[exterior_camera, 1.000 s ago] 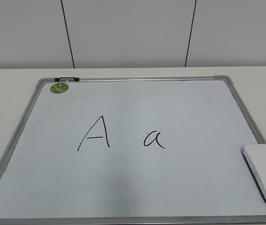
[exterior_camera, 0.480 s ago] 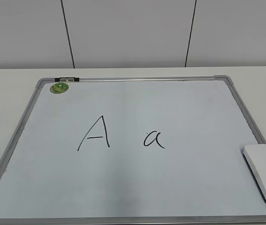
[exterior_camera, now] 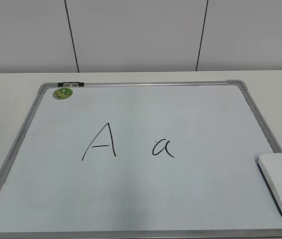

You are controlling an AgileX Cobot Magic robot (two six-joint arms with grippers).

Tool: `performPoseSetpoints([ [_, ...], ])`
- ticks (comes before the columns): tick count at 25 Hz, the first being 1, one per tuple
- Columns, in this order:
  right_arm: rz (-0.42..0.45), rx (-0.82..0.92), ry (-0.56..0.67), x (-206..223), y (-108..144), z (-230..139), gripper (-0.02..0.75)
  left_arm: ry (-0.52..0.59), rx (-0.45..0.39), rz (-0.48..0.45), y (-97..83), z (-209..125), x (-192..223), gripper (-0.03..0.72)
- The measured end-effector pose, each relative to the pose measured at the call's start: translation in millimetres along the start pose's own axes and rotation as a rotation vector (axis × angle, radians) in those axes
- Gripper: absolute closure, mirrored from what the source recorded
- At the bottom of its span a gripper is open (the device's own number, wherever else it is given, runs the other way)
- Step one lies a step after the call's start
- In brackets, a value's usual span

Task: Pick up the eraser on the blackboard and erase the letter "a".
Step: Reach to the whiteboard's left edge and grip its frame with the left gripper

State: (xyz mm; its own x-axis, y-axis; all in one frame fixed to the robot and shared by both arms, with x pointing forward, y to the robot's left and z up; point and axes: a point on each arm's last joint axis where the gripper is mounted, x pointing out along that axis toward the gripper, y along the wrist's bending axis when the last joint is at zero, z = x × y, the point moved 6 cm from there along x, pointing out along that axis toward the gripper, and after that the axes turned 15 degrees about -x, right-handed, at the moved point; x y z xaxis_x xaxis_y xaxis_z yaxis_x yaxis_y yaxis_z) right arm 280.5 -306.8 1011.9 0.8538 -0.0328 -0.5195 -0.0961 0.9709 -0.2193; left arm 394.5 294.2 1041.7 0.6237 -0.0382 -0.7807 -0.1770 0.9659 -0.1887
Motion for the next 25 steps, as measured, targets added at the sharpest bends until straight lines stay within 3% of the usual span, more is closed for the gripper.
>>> performPoseSetpoints([
  [11,0.000,0.000,0.000,0,0,0,0.237,0.267,-0.032,0.046,-22.6,69,89,0.391],
  [18,0.000,0.000,0.000,0,0,0,0.237,0.381,-0.063,0.049,-33.7,95,148,0.391],
  [25,0.000,0.000,0.000,0,0,0,0.237,0.423,-0.066,0.060,-38.7,115,189,0.391],
])
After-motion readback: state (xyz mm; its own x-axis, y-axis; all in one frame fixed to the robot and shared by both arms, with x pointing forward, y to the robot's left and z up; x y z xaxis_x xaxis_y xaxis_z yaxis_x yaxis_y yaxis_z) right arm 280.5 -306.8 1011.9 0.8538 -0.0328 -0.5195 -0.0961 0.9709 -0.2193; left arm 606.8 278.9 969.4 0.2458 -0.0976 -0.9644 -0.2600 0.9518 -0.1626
